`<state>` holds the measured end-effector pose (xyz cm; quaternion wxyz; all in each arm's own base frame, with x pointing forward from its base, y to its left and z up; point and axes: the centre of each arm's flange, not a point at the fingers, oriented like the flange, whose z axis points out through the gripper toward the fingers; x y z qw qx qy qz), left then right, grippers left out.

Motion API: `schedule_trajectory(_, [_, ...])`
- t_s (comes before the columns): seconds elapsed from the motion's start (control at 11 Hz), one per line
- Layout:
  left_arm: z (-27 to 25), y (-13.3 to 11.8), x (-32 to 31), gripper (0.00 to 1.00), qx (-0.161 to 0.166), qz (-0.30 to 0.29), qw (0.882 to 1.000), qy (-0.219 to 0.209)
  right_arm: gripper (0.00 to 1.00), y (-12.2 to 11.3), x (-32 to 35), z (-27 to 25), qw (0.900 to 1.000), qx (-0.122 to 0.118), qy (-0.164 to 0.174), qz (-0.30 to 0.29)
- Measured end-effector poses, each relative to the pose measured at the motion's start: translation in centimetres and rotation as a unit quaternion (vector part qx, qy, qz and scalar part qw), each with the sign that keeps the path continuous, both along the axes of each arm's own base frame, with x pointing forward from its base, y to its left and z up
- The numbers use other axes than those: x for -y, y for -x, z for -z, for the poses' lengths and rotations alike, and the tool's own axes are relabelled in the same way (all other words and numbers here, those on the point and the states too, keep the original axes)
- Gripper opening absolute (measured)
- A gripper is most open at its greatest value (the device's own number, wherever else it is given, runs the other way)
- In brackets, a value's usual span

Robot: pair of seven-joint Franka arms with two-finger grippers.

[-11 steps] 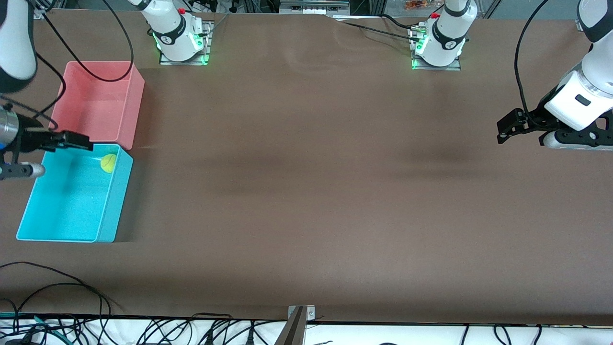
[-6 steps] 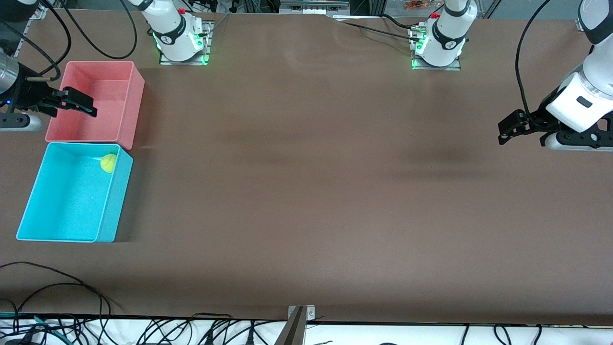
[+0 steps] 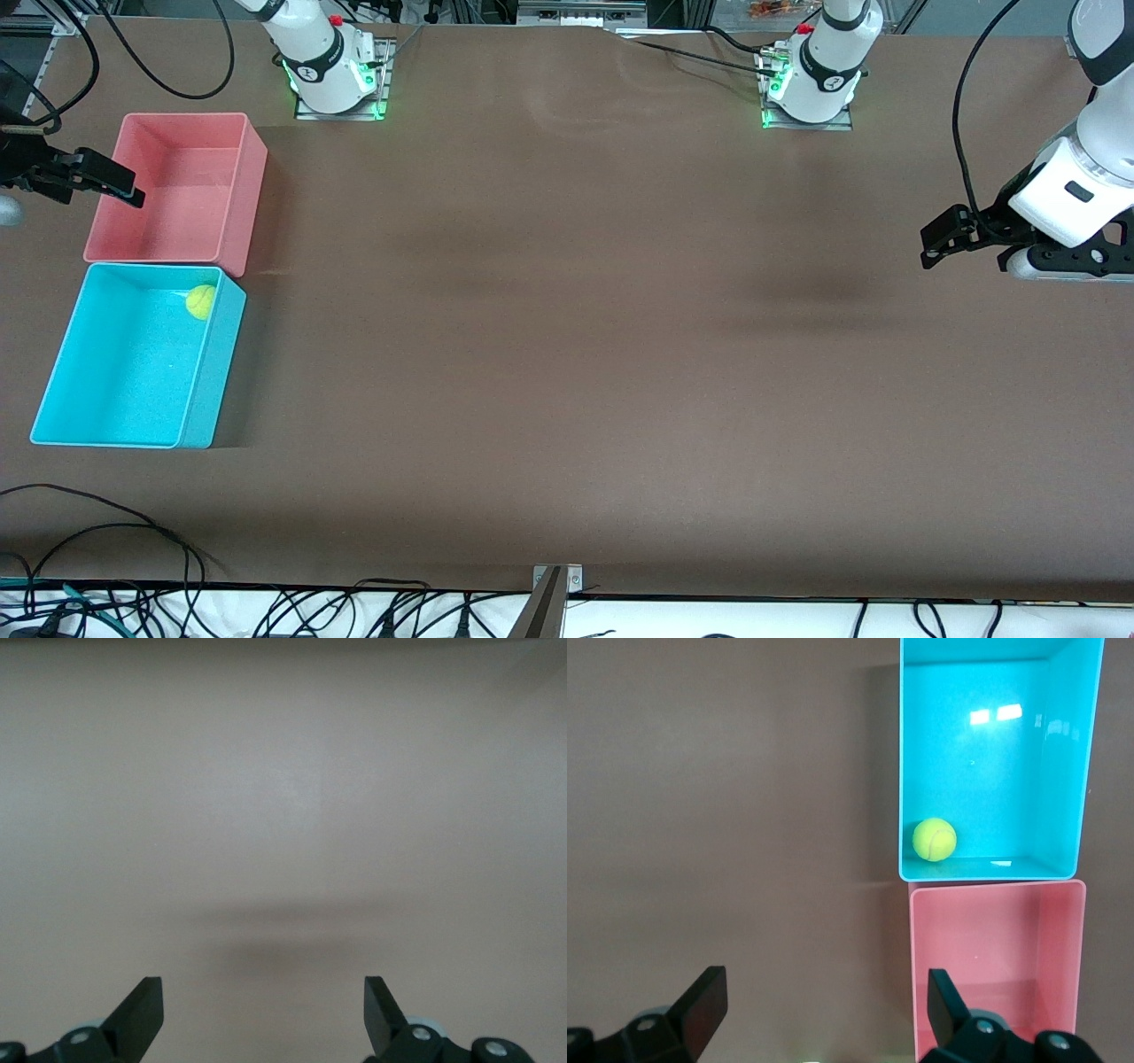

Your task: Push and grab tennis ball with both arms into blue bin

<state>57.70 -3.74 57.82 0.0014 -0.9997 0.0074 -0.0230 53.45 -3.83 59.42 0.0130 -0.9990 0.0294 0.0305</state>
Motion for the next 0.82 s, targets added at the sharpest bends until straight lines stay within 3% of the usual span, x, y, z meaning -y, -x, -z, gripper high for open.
schedule_trajectory(0.18, [0.06, -0.03, -0.09, 1.00, 0.000, -0.001, 1.000, 0.000, 1.00, -0.01, -0.52, -0.61, 1.000, 0.014, 0.000, -0.004])
schedule_trajectory(0.82, [0.12, -0.07, -0.32, 1.00, -0.001, -0.003, 1.000, 0.000, 1.00, -0.17, -1.18, -0.02, 1.000, 0.017, 0.005, 0.024])
